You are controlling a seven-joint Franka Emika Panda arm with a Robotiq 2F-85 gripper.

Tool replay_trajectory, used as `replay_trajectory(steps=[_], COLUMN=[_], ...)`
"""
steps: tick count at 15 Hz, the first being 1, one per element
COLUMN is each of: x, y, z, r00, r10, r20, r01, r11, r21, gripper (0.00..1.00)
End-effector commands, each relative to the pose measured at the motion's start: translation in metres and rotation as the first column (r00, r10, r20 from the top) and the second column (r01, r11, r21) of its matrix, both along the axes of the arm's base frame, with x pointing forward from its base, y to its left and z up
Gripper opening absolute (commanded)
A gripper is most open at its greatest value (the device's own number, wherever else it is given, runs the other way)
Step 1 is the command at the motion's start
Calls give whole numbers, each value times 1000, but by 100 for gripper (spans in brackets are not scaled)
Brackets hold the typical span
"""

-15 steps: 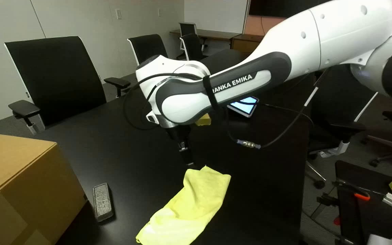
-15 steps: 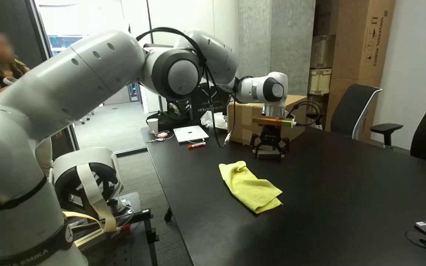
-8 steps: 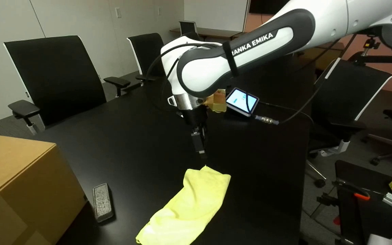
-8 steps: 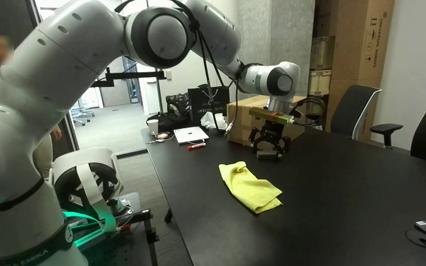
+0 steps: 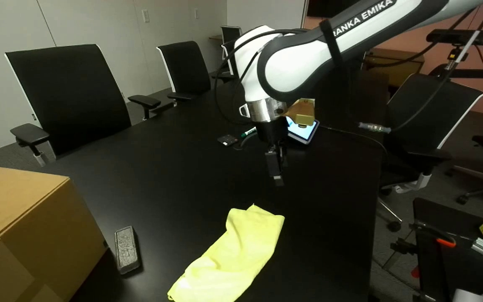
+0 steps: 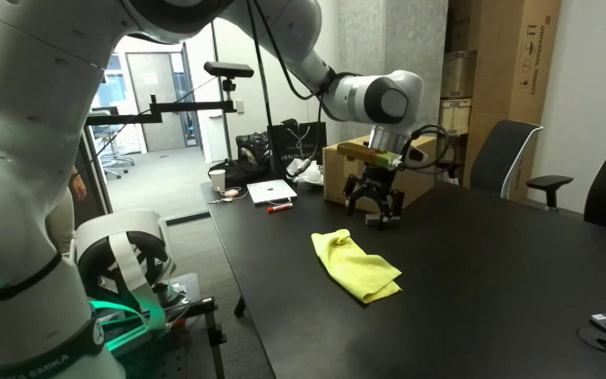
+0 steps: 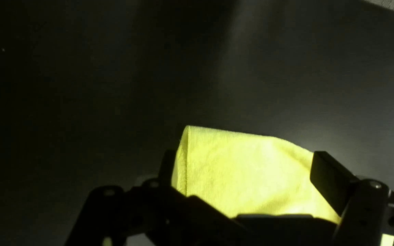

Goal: Fold the yellow cloth

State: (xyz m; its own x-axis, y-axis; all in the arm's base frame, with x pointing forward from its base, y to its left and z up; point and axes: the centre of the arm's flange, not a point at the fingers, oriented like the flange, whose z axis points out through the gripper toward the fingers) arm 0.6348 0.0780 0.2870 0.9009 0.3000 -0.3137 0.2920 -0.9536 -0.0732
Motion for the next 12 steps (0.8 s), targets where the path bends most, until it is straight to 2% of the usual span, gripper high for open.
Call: replay_trajectory(steps=[1, 6, 12], x=[-83, -144, -225], y=[-12, -17, -27], z=[22, 42, 61], r00=[999, 997, 980], r10=[-32, -57, -100], r20=[16, 53, 172], r01=[31, 53, 86], r11=[999, 996, 992], r21=[30, 70, 87], gripper=[100, 100, 100])
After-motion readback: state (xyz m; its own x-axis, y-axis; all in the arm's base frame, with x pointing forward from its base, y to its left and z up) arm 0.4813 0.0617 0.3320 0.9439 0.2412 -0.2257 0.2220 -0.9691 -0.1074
